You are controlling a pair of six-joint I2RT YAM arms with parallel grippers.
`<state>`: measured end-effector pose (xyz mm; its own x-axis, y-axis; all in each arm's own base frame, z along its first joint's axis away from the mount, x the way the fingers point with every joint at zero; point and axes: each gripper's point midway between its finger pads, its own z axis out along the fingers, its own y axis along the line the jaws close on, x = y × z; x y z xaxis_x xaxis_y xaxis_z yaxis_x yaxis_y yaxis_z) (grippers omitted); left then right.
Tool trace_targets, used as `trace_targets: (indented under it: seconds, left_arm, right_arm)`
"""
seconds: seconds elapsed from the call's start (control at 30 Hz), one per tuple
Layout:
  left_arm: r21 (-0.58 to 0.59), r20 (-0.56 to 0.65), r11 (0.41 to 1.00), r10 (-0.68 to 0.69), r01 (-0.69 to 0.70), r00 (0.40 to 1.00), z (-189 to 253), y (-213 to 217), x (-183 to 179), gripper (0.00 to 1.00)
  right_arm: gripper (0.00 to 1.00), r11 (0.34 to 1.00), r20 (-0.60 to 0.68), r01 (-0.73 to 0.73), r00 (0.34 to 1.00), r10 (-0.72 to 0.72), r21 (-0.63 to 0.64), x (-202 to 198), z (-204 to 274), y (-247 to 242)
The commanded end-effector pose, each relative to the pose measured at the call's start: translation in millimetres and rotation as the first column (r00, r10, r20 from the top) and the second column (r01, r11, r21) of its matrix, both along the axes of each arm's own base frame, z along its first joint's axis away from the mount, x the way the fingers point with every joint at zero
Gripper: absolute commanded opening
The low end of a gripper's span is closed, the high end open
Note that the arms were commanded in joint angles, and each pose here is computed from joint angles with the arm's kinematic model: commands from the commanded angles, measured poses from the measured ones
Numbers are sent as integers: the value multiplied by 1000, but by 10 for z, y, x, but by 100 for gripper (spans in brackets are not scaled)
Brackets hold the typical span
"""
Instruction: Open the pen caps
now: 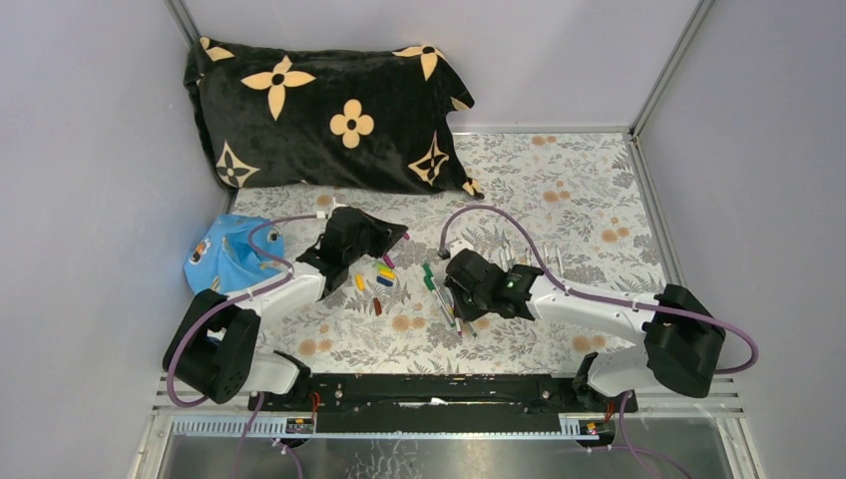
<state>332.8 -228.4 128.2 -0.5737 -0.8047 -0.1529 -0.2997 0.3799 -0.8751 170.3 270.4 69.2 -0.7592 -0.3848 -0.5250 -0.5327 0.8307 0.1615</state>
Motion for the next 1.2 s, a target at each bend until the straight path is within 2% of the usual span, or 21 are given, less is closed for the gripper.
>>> trace_targets:
  seconds: [0.0,0.13,0.3,0.37,0.53,0.9,1.17]
  left_arm:
    - [73,19,997,-12,10,1000,4,105,103,0]
    - [194,-42,980,-39,46,998,-212,215,-9,0]
    - [339,-129,941,22,23,991,-594,550,-307,0]
    - [363,-148,932,44,13,988,-704,651,-417,5]
    - [405,-181,914,81,0,980,-872,799,-568,12]
    - [428,-202,904,107,-11,974,-1019,881,-645,37]
    - [419,-204,908,107,-12,973,-1015,860,-630,44]
  right_arm:
    - [0,998,6,40,999,-40,46,-59,111,-44]
    - [0,989,120,147,982,-145,-5,158,279,-243]
    - [0,944,224,313,932,-284,-107,528,430,-588]
    - [0,919,236,377,909,-343,-115,667,422,-729]
    - [0,866,234,475,870,-435,-157,925,329,-1054]
    - [0,796,229,537,842,-488,-279,1220,25,-1477]
    - [0,772,212,530,848,-486,-350,1276,-181,-1618]
